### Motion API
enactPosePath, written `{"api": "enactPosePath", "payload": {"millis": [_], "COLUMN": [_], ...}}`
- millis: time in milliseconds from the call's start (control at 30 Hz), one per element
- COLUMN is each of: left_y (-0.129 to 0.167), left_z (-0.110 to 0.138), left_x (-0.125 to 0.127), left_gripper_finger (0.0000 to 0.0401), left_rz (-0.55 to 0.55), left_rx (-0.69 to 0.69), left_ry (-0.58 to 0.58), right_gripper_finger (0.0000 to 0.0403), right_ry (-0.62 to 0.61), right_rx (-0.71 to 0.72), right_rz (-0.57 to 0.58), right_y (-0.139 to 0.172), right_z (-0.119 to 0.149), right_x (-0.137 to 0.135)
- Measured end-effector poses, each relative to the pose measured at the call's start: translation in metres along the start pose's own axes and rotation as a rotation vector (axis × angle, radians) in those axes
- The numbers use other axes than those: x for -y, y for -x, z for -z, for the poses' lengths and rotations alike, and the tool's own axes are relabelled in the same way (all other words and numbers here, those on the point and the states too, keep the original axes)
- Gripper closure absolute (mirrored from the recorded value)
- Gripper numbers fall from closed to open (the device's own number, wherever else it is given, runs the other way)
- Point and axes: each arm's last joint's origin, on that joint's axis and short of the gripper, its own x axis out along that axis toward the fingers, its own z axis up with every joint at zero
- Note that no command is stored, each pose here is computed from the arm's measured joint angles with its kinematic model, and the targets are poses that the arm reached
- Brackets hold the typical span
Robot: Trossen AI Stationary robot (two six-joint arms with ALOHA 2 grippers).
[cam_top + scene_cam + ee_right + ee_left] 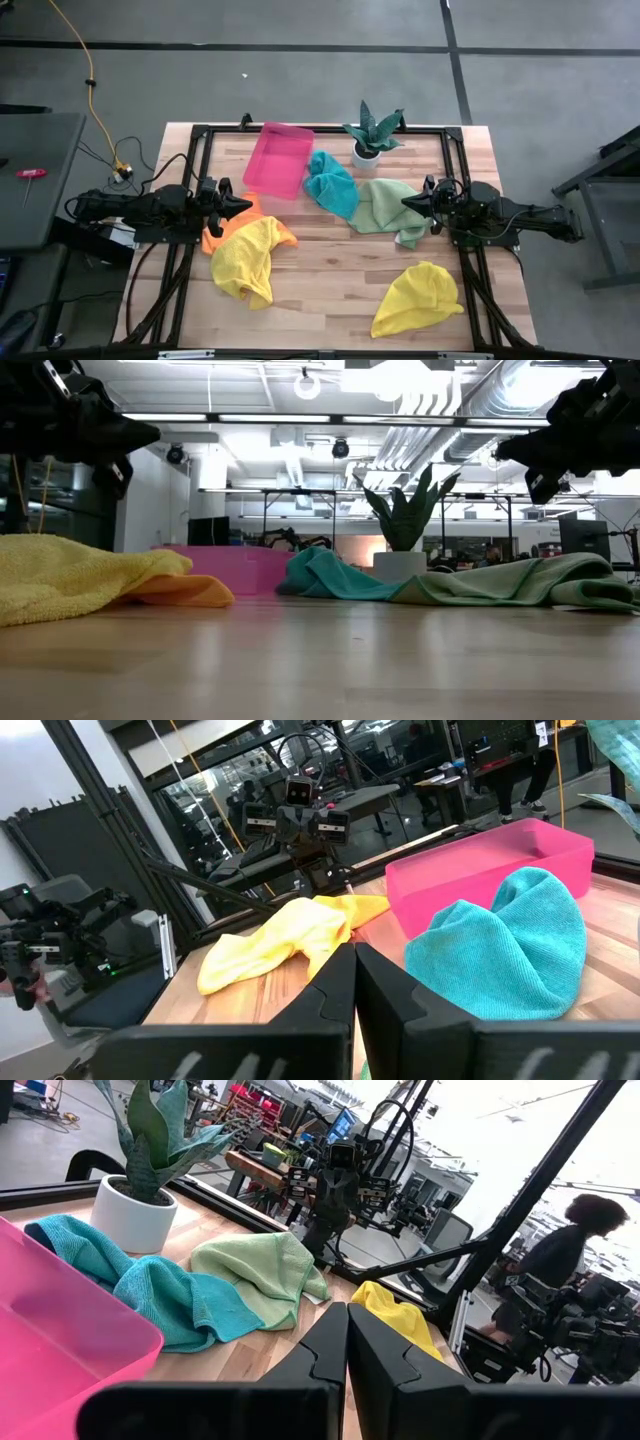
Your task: Fold microfiber towels
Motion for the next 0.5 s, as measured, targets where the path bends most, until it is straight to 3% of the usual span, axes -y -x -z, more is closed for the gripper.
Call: {"api": "enactPosePath", "payload": {"millis": [267, 500], "left_y": [0.000, 0.002], "left_z": [-0.004, -0.027], "left_x": [0.001, 0.008], "left_gripper_finger": [0.0400, 0.0398], "left_rz": [-0.010, -0.021], "left_rx": [0.053, 0.307], "left_ry": [0.052, 0.206], "right_gripper_finger": [0.0402, 0.0402], "right_ry": [0.000, 0.000], "right_rx": [0.000, 0.000], "right_rz": [0.000, 0.000], "right_y": [0.000, 0.000], "right_z": [0.000, 0.000], "right_x": [0.000, 0.000]}}
